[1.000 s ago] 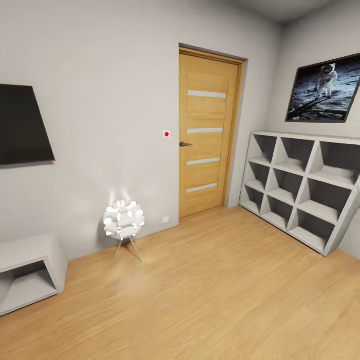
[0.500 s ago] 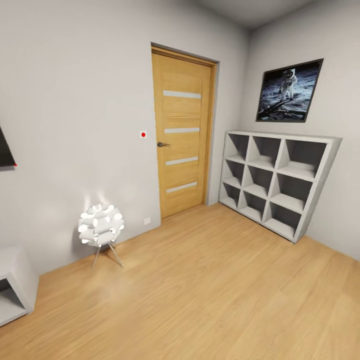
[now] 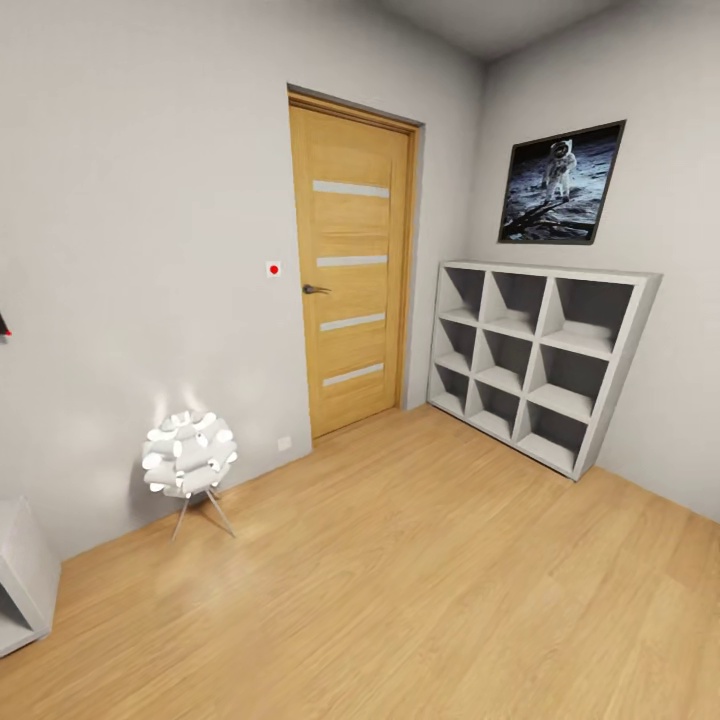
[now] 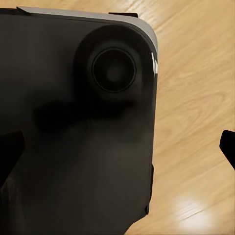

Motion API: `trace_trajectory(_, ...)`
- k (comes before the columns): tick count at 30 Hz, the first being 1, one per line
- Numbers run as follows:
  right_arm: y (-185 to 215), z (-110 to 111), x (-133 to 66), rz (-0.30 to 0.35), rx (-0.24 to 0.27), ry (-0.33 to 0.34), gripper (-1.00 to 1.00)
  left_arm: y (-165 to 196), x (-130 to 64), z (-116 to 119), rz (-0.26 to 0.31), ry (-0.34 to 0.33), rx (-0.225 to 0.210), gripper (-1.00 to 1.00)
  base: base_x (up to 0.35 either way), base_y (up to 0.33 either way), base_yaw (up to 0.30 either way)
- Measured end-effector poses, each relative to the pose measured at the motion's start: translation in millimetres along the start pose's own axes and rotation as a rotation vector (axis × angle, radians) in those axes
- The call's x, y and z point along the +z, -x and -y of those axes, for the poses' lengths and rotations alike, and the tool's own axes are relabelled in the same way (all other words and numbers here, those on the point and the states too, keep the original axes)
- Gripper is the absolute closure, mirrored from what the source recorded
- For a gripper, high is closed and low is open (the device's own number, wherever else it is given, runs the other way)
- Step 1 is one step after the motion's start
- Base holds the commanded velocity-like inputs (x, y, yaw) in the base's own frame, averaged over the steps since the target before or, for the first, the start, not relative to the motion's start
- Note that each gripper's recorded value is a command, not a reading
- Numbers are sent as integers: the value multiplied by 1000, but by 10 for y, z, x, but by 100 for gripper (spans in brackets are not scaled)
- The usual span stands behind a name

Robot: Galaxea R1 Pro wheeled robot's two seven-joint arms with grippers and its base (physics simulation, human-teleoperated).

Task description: Attach the digital camera to the camera tripod in the bedroom.

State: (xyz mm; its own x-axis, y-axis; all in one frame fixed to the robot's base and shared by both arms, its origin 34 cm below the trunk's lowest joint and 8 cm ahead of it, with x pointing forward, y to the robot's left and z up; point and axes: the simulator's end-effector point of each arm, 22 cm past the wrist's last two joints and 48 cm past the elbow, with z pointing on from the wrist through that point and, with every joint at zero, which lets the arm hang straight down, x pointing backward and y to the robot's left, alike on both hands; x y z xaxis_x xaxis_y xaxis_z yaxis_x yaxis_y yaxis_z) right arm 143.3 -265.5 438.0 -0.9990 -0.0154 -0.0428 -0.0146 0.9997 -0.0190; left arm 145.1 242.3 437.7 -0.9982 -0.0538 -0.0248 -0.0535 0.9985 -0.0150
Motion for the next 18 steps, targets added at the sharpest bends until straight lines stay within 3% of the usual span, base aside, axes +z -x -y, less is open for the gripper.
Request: trace_trajectory(18,10,-25,0,5,1,1,-100,0,0,0,0,0,0,-100,0,0,-21)
